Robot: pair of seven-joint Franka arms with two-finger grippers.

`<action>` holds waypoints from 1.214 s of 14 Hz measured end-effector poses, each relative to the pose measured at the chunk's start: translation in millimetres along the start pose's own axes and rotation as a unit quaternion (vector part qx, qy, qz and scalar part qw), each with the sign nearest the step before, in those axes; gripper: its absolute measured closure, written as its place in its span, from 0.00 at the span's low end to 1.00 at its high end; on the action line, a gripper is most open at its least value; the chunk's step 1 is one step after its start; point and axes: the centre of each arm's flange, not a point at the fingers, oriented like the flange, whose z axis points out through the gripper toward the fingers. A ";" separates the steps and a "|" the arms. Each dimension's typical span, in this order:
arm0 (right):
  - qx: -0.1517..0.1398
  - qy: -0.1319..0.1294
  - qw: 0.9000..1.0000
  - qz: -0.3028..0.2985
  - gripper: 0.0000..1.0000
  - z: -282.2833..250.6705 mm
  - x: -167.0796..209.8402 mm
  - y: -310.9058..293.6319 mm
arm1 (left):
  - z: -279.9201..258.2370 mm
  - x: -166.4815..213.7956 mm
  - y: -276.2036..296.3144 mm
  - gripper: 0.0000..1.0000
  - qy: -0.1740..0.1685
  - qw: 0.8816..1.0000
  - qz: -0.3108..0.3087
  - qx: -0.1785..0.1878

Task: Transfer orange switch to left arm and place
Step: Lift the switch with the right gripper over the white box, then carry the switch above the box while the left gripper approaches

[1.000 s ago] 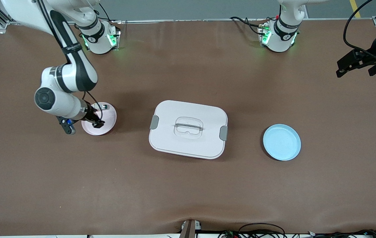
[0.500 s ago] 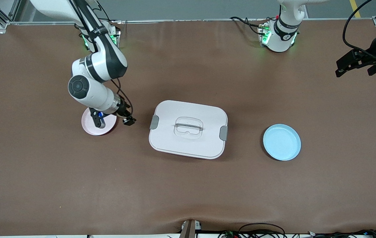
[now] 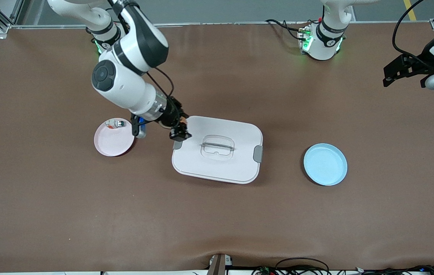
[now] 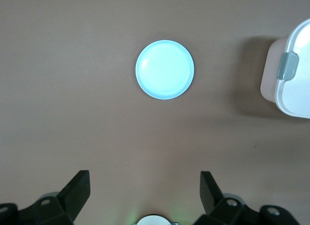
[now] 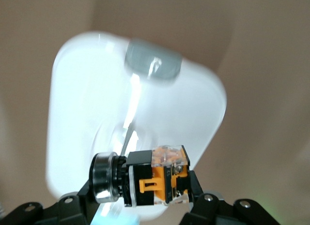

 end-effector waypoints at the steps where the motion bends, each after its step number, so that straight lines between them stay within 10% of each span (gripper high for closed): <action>1: 0.007 -0.023 1.000 0.019 0.27 -7.4 -16.4 -6.0 | -0.2 -0.2 5.6 0.00 0.000 1.000 0.013 0.000; 5: 0.018 -0.083 0.994 0.075 0.27 -25.7 -63.3 -20.4 | -2.3 -2.4 48.5 0.00 0.007 0.998 0.058 -0.005; 17: 0.049 -0.162 0.974 0.151 0.27 -22.0 -182.6 -20.8 | 14.7 32.8 107.0 0.00 0.003 0.952 0.053 -0.302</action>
